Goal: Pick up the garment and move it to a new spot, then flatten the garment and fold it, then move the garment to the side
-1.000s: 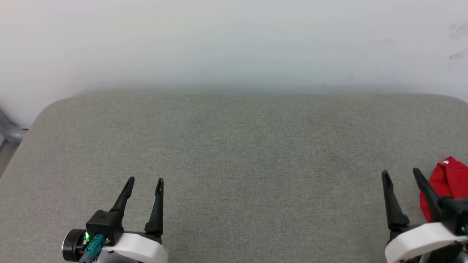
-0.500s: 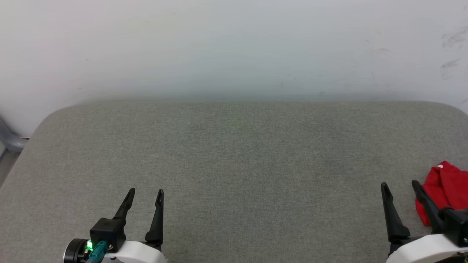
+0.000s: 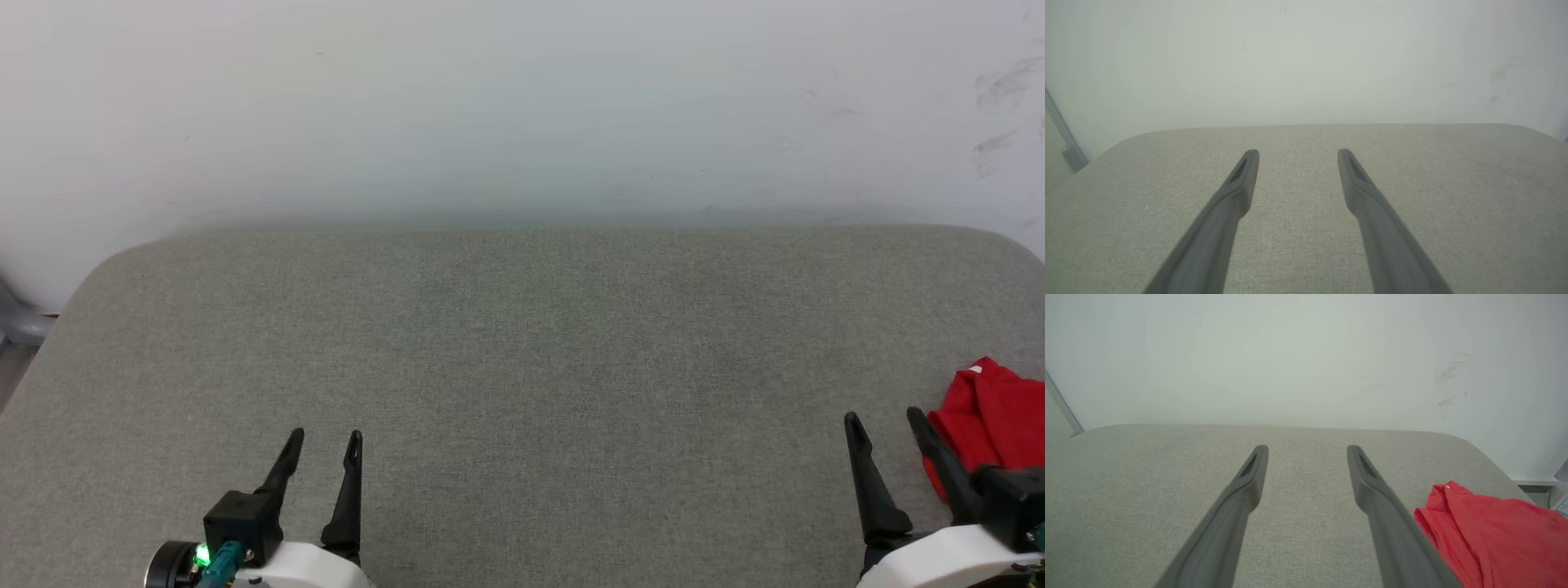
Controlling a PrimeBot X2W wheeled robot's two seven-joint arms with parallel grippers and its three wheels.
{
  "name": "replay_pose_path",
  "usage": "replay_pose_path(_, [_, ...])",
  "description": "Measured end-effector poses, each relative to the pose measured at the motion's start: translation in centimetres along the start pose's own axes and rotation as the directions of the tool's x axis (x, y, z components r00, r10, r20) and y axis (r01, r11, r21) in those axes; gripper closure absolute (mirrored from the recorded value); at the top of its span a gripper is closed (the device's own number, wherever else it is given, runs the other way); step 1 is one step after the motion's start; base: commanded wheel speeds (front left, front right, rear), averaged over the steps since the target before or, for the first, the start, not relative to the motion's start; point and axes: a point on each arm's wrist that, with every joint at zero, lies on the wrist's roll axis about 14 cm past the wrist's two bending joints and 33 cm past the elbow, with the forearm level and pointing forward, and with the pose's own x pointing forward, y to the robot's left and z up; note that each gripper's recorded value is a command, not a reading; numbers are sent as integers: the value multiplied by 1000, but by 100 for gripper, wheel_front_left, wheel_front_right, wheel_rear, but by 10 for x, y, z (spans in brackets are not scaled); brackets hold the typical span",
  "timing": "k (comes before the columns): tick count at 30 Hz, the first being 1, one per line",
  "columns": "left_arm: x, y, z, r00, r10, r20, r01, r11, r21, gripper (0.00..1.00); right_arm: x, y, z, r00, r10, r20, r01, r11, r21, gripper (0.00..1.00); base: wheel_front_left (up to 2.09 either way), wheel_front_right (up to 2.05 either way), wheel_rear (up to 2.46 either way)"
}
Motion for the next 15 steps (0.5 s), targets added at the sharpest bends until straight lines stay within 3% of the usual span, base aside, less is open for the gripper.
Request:
replay_pose_path(3, [-7, -1, -15, 999, 7, -49, -8, 1000, -14, 100, -1, 0, -11, 999, -2, -34, 2, 1000, 8, 100, 0, 0, 0])
replay_pose_path(4, [-8, 4, -21, 996, 33, -82, -40, 996, -82, 100, -1, 0, -19, 999, 1, -54, 3, 996, 85, 100, 0, 0, 0])
replay_pose_path(8, [-7, 7, -24, 994, 49, -103, -65, 985, -159, 100, 0, 0, -23, 998, 5, -60, 5, 986, 168, 100, 0, 0, 0])
replay_pose_path(9, [-5, 10, -25, 991, 66, -115, -92, 968, -233, 100, 1, -1, -27, 998, 7, -65, 9, 970, 243, 100, 0, 0, 0])
replay_pose_path(15, [-4, 15, -28, 987, 84, -138, -127, 935, -332, 100, 5, -1, -28, 998, 11, -60, 11, 937, 349, 100, 0, 0, 0])
